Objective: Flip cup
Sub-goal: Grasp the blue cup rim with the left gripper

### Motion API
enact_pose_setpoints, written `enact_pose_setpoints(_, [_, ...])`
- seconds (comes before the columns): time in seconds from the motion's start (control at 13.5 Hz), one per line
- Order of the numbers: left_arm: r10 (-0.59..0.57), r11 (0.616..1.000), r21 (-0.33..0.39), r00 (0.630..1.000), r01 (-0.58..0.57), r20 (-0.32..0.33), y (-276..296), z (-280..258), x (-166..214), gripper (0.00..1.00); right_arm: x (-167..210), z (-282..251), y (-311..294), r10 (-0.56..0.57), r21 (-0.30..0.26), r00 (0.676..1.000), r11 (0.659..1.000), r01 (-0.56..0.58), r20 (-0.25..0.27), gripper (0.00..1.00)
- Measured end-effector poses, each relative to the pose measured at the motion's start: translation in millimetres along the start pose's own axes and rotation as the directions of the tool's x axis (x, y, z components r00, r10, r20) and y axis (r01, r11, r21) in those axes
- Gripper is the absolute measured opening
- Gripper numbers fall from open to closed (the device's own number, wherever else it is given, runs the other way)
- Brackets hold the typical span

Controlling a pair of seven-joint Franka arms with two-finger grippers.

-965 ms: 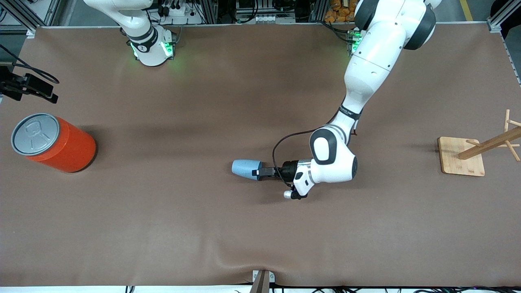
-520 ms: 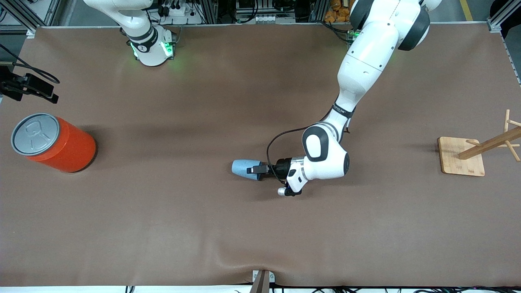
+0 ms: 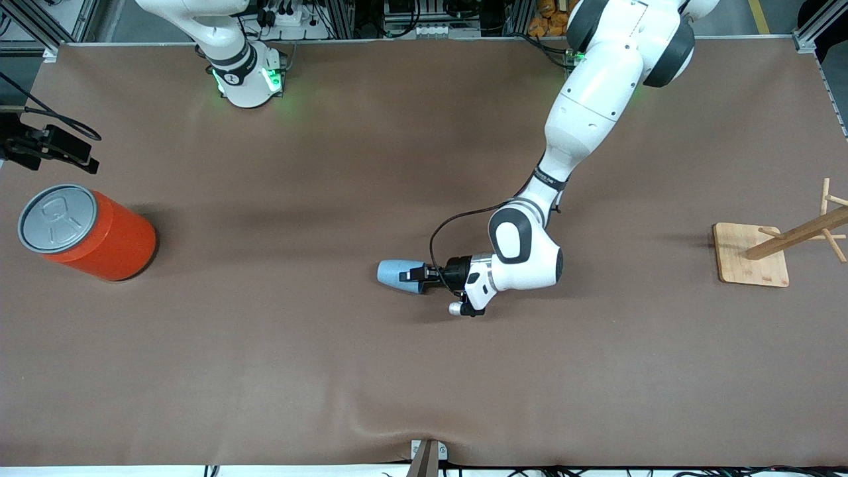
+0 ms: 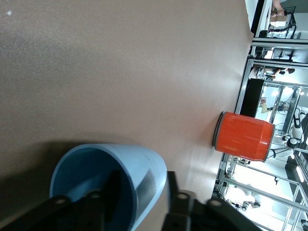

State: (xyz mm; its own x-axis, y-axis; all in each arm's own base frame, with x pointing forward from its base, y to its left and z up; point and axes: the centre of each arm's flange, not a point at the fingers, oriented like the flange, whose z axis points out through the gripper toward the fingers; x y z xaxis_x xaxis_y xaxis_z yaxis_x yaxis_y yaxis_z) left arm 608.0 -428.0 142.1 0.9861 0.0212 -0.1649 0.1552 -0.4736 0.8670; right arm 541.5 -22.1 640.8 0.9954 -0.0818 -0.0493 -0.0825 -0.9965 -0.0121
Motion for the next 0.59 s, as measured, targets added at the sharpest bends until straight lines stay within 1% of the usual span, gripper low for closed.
enact_pose_setpoints(0.15, [-0.009, 1.0, -0.014, 1.0, 0.009, -0.005, 3.3, -0.2, 0.8, 0.15, 0.2, 0.0, 0.1, 0.0, 0.0, 1.0, 1.0, 0.0, -0.001, 1.0])
enact_pose_setpoints(0.22, [-0.016, 0.999, -0.029, 1.0, 0.016, 0.001, 8.8, 0.6, 0.5, 0.08, 0.2, 0.1, 0.2, 0.001, 0.0, 1.0, 1.0, -0.001, -0.001, 1.0])
enact_pose_setpoints(0.59, [-0.029, 0.999, -0.042, 1.0, 0.028, -0.008, 16.0, -6.3, 6.5, 0.07, 0.4, 0.0, 0.5, 0.001, 0.0, 1.0, 1.0, -0.001, -0.002, 1.0])
